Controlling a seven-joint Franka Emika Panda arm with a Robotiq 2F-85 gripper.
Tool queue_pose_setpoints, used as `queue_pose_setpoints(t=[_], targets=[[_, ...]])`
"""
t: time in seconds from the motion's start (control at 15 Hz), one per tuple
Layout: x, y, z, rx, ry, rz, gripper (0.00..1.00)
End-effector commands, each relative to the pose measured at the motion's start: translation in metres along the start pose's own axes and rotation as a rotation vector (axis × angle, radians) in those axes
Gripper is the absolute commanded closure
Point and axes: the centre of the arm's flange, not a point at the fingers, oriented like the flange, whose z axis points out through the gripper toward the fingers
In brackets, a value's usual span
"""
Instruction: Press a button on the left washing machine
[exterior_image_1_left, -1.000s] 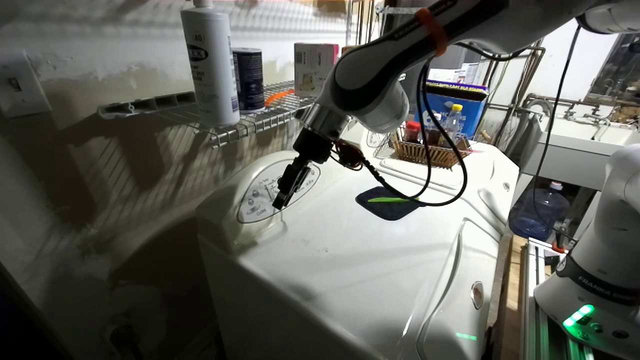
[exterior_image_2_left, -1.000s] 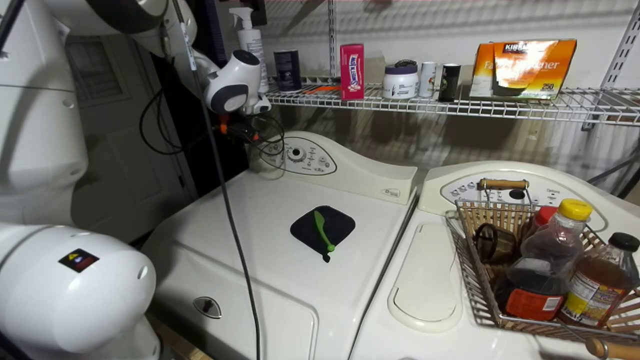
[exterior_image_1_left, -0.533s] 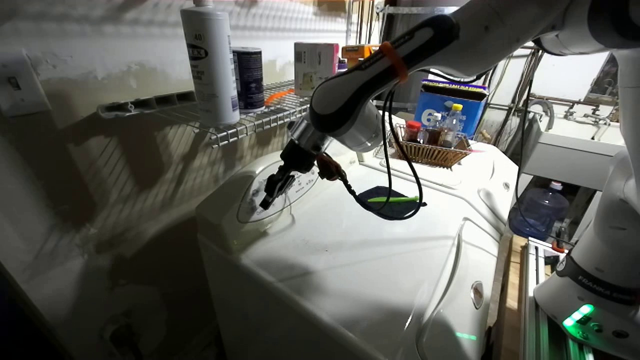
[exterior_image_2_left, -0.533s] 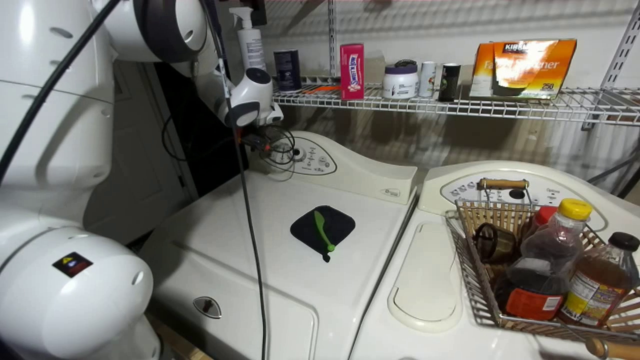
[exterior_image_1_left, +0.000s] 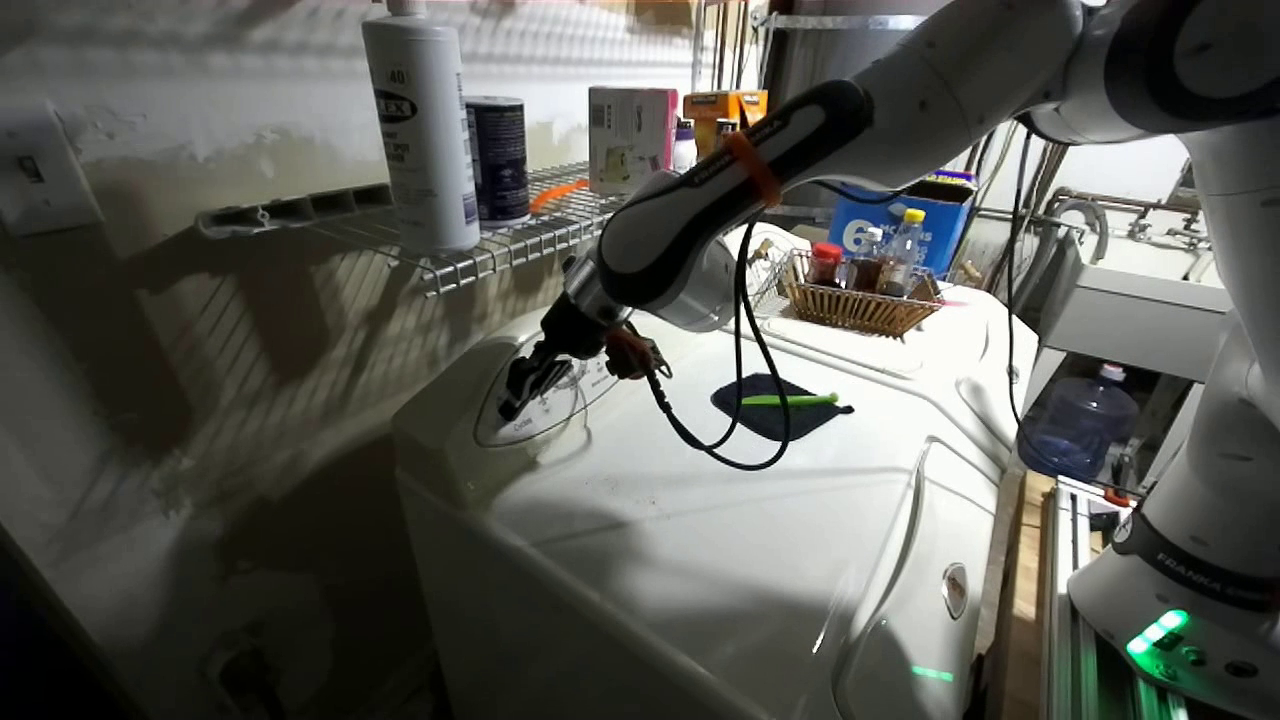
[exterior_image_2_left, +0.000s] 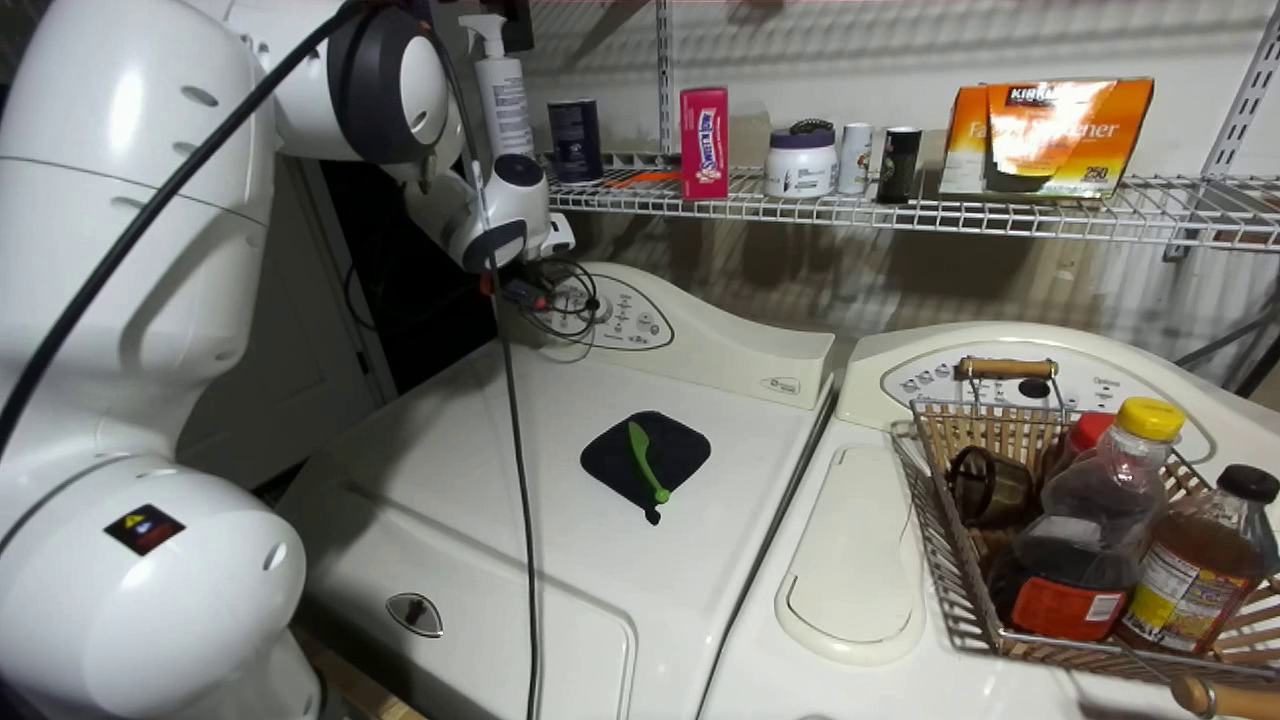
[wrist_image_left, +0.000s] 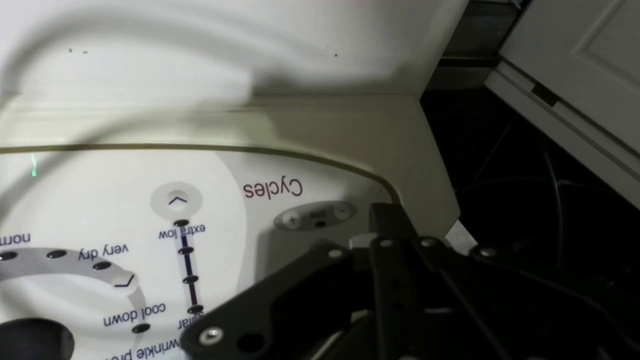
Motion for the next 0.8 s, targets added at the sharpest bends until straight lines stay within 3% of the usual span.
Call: queue_pose_setpoints(t=[0.0,0.73], targets=[[0.0146,0.0019,0.0127,-0.033,0.016,0.024,1.00],[0.0237,0.0065,0.0073,-0.081,0.021,0.047,1.00]])
